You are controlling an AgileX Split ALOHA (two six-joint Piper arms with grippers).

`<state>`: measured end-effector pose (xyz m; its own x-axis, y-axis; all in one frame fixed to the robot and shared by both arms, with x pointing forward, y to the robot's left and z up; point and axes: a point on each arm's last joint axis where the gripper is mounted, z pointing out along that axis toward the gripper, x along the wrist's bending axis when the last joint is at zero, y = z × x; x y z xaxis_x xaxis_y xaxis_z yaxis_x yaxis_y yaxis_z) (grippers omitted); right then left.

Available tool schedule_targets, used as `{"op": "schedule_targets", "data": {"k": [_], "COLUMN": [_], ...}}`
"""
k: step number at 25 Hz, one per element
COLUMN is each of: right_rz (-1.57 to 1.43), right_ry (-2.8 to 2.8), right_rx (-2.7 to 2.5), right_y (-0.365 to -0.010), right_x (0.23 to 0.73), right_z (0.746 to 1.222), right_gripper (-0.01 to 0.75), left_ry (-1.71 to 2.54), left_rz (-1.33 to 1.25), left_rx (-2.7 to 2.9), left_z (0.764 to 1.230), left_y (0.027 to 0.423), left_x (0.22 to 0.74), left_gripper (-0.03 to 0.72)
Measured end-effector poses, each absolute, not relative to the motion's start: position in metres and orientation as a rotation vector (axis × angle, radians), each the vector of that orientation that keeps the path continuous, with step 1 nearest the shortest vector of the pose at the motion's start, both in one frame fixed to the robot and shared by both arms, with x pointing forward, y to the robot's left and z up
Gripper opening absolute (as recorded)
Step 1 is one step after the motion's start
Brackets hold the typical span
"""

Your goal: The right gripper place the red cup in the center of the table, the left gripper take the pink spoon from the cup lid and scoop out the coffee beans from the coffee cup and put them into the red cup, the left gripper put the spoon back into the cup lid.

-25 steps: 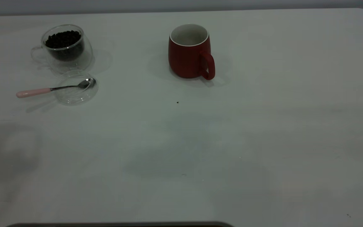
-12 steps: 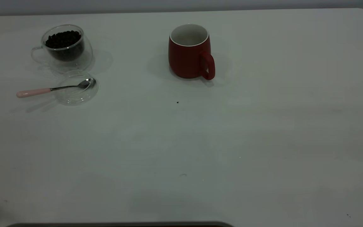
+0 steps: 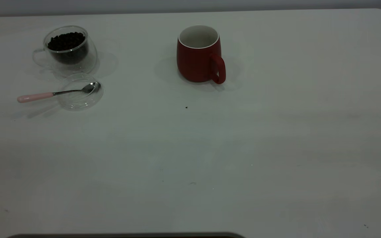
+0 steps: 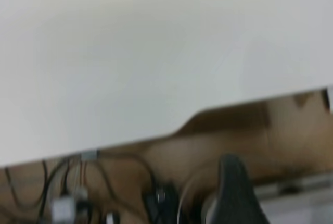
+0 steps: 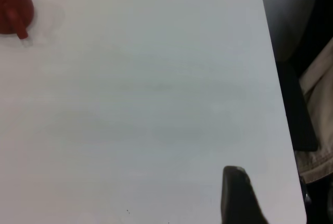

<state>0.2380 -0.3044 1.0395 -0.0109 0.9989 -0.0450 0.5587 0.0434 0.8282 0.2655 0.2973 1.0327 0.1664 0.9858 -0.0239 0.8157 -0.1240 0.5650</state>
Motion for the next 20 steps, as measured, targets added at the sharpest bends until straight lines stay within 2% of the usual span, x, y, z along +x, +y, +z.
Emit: {"op": "schedule_targets", "data": {"k": [9, 20], "right_rz": [0.831, 0.831], "right_ry": [1.649, 1.65], "right_rx": [1.593, 1.593], "right_y": [-0.304, -0.304], "right_x": [0.238, 0.238], "right_z": [1.039, 1.039], "right_gripper": [0.437, 0.437], "left_ry": [1.673, 1.757], "left_rz": [0.741, 0.779], "left_rx": [1.676, 1.615], "left_z": [1.033, 1.033], "left_y": [0.305, 0.304], "left_x": [0.223, 0.222], "left_gripper": [0.505, 0.505]}}
